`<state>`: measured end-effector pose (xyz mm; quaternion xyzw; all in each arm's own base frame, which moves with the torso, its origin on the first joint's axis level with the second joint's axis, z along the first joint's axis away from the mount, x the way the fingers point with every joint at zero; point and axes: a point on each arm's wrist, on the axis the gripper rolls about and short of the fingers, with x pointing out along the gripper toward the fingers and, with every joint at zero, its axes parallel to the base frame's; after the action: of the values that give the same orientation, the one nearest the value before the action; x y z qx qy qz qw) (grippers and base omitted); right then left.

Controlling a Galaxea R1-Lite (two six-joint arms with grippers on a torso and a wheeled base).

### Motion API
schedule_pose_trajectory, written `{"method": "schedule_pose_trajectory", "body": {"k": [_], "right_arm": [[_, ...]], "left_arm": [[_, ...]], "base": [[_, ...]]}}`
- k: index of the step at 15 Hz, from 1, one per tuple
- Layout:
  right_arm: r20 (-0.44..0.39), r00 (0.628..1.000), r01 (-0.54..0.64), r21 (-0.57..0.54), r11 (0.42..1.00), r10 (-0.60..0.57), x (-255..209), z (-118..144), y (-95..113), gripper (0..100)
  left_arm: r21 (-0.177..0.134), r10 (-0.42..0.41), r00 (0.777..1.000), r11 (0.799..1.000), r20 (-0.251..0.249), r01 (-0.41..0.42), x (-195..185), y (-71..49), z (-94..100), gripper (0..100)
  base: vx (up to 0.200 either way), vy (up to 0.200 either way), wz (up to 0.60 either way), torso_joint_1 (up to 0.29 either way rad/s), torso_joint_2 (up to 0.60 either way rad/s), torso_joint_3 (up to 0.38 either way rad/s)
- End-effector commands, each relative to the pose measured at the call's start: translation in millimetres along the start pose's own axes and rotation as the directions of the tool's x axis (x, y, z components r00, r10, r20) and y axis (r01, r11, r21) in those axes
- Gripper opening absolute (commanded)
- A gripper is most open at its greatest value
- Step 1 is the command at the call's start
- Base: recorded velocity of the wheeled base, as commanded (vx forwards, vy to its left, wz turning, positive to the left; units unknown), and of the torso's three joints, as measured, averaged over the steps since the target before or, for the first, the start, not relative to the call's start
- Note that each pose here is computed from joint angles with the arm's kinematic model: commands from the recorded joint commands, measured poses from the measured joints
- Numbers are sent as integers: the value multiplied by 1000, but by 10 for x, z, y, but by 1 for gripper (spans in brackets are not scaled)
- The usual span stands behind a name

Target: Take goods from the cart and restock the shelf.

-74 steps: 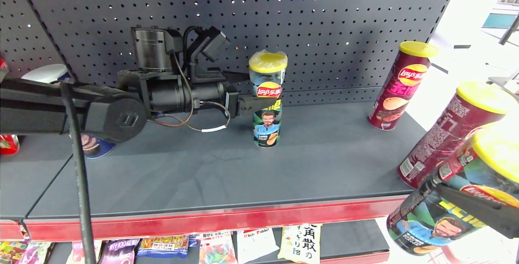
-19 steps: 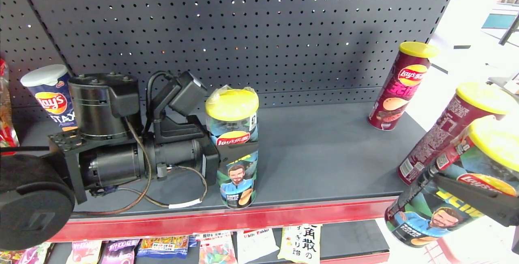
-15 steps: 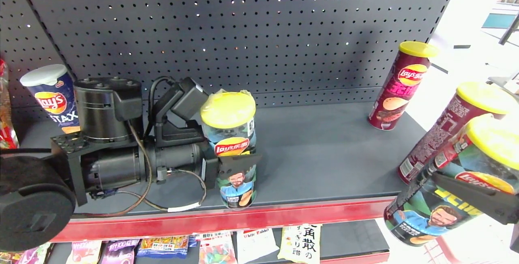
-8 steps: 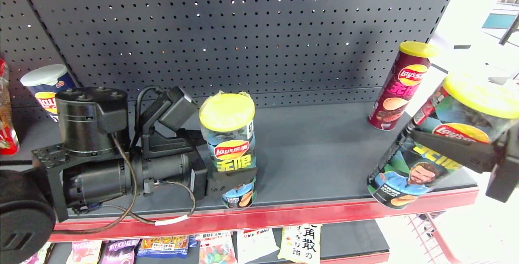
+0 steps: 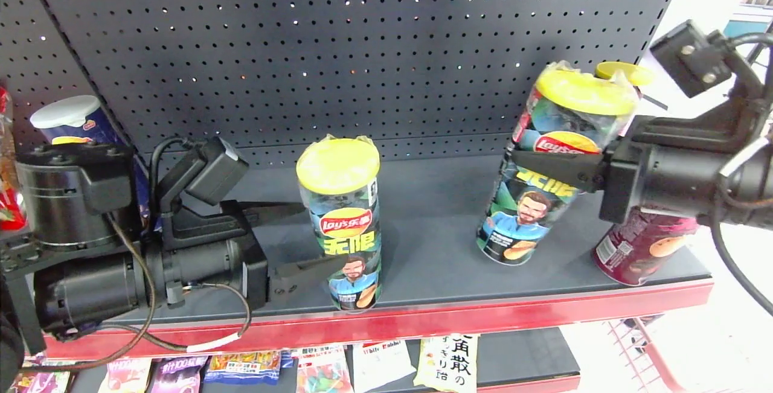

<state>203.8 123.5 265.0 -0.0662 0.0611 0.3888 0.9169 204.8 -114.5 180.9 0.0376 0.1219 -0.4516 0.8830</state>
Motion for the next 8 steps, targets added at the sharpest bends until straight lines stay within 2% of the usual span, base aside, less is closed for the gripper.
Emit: {"method": "schedule_pose_trajectory", "body": {"k": [1, 2, 3, 6, 8], "right_arm": [[-39, 998, -47, 4, 999, 47, 492, -4, -12, 0], [-40, 998, -50, 4, 999, 50, 516, -4, -9, 0], [-47, 997, -57, 3, 998, 57, 826, -1, -66, 0], [-36, 994, -101, 2, 995, 101, 1173, 17, -106, 0], [-15, 993, -114, -7, 993, 114, 1491, 45, -135, 0]], "left_arm": [[-2, 19, 1000, 1000, 4, -19, -107, -10, -35, 100], [-2, 19, 1000, 1000, 4, -19, -110, -12, -37, 100], [-6, 23, 1000, 1000, 1, -23, -156, -21, -68, 100], [-8, 21, 1000, 1000, 1, -21, -225, -61, -100, 100], [-20, 21, 1000, 1000, -20, -21, -337, -125, -167, 100]], "base": [[0, 0, 0, 0, 0, 0], [0, 0, 0, 0, 0, 0], [0, 0, 0, 0, 0, 0], [0, 0, 0, 0, 0, 0], [0, 0, 0, 0, 0, 0]]}}
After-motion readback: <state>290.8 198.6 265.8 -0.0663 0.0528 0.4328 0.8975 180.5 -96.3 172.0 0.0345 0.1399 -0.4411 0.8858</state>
